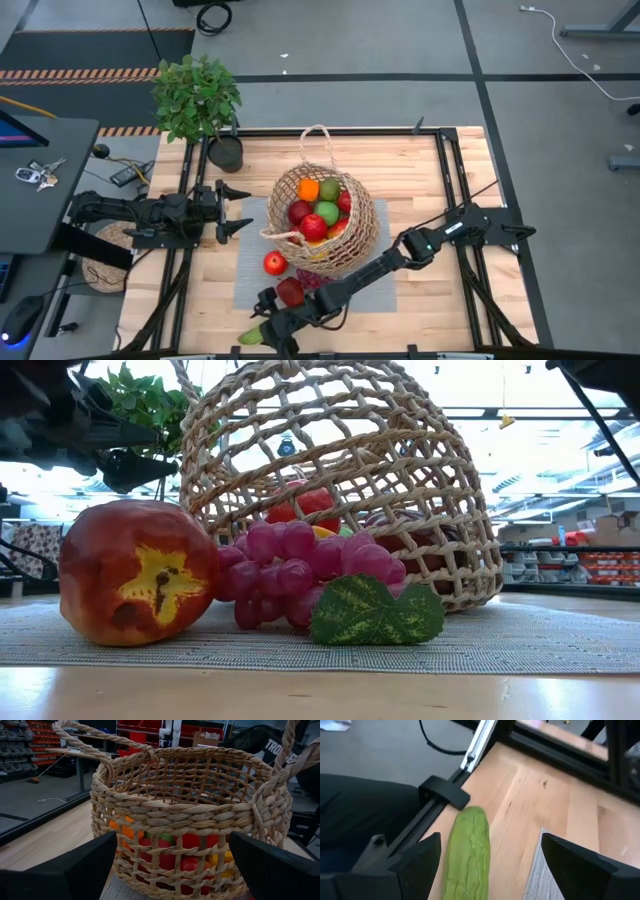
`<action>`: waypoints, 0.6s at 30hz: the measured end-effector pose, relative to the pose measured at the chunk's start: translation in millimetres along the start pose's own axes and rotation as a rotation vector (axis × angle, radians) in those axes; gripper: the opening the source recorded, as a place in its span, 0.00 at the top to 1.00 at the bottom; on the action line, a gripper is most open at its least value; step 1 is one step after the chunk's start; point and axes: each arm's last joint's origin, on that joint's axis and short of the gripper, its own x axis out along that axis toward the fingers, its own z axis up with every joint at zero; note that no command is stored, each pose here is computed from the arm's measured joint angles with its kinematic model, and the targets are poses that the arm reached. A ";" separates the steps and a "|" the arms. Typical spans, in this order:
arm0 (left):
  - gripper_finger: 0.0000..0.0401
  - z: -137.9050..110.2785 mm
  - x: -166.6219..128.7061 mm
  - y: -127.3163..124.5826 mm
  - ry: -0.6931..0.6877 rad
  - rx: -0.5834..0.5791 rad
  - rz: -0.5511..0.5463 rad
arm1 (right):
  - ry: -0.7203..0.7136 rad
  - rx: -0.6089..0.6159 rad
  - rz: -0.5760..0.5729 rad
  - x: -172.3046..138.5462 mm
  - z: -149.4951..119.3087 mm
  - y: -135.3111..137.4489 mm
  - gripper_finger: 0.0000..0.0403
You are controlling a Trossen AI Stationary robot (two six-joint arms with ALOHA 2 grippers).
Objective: Build produce basket
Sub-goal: Put the cucumber into the basket
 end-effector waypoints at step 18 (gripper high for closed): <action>0.02 0.1 0.0 0.0 -0.001 0.000 0.000 | 0.105 0.038 0.060 8.1 -32.8 8.5 0.14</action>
